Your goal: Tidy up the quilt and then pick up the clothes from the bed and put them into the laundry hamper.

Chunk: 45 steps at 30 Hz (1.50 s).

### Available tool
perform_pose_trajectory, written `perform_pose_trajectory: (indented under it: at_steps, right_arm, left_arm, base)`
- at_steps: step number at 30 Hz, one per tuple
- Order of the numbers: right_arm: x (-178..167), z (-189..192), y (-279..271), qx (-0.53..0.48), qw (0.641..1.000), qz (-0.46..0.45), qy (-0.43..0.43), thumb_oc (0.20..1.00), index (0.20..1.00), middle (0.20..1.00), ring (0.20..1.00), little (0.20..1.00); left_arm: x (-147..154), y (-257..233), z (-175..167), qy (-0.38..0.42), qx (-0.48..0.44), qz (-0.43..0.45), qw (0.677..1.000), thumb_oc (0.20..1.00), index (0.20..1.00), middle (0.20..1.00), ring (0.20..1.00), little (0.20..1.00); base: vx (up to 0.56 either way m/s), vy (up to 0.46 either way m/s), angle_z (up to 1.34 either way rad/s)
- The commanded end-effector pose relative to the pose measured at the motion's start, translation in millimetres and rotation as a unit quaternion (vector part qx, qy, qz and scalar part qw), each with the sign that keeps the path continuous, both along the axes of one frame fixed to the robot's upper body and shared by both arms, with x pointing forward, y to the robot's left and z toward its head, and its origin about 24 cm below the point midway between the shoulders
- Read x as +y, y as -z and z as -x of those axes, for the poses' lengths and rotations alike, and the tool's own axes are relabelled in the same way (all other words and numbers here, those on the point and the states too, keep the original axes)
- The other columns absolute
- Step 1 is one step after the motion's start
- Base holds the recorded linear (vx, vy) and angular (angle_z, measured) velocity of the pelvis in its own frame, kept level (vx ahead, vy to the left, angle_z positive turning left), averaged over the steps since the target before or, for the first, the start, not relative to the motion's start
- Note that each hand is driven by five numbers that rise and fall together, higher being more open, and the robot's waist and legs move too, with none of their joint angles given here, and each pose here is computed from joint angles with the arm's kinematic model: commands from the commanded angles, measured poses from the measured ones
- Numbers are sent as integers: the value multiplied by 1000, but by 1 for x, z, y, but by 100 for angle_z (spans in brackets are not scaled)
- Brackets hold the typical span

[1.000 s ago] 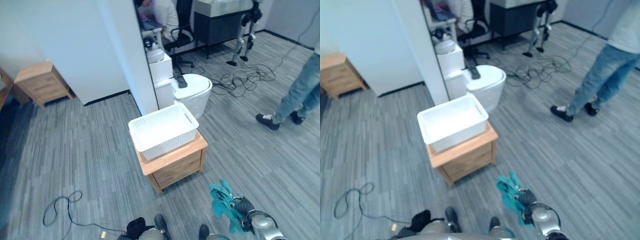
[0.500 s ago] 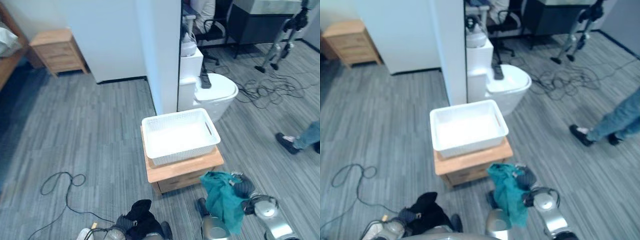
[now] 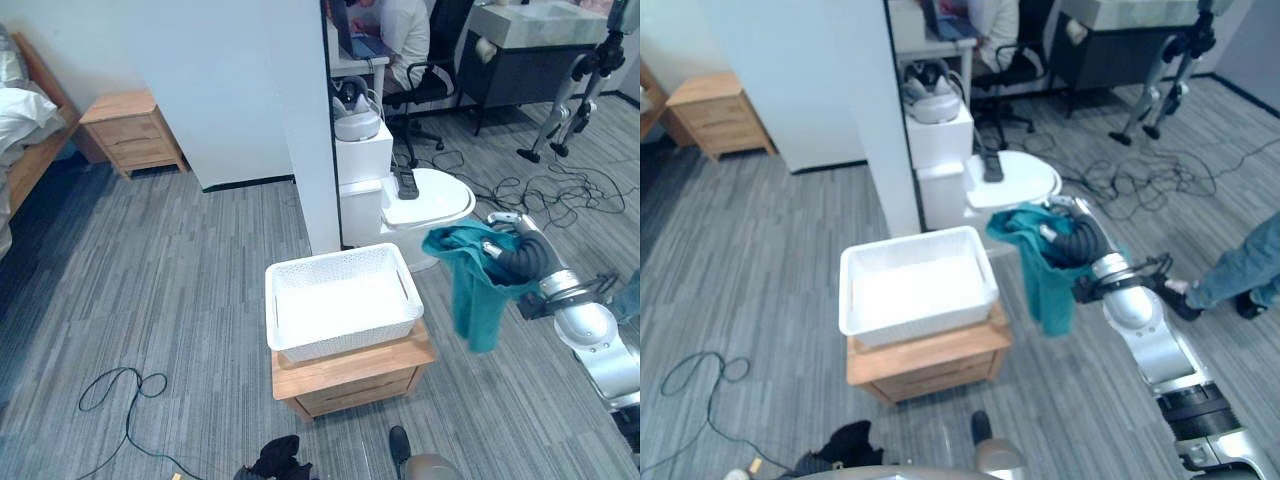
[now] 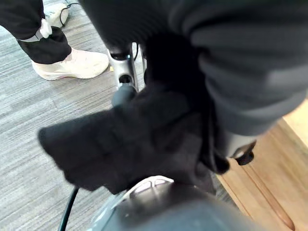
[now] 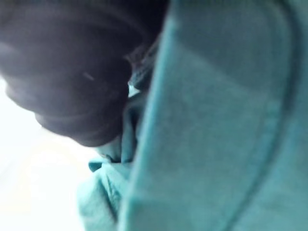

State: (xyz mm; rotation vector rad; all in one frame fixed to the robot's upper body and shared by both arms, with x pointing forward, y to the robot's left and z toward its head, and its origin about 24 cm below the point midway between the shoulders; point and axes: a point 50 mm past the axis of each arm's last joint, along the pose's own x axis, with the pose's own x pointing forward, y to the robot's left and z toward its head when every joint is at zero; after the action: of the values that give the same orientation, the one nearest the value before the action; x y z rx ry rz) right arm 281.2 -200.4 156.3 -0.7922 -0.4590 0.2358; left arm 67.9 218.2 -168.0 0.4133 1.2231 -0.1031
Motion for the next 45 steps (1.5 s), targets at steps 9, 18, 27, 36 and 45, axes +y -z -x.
perform_pose_trajectory:
  at_steps: [9, 18, 27, 36, 45]
  right_arm:
    - [107, -26, -84, -160, 972, 35, -170, 200, 200, 200, 200, 200]
    - [126, -84, -152, -224, 965, 126, -54, 200, 200, 200, 200, 200]
    - [112, -97, -175, -243, 955, 167, 10, 200, 200, 200, 200, 200]
    - [80, -109, -98, -160, 927, 338, 40, 1000, 1000, 1000, 1000, 1000]
    - [4, -44, 20, -70, 934, 342, 75, 1000, 1000, 1000, 1000, 1000]
  left_arm:
    - [-23, -6, -31, 33, -70, 32, 996, 200, 200, 200, 200, 200]
    - [-19, -20, -63, 50, -141, 36, 988, 200, 200, 200, 200, 200]
    - [-10, -22, -65, 29, -150, 27, 988, 200, 200, 200, 200, 200]
    - [-17, -71, -132, 55, -324, 54, 943, 200, 200, 200, 200, 200]
    - [-7, -206, -185, 135, -589, 73, 793, 200, 200, 200, 200, 200]
  base:
    - [5, -26, 14]
    - [-64, 4, 23]
    - [-34, 16, 16]
    - [0, -1, -1]
    - [29, 2, -11]
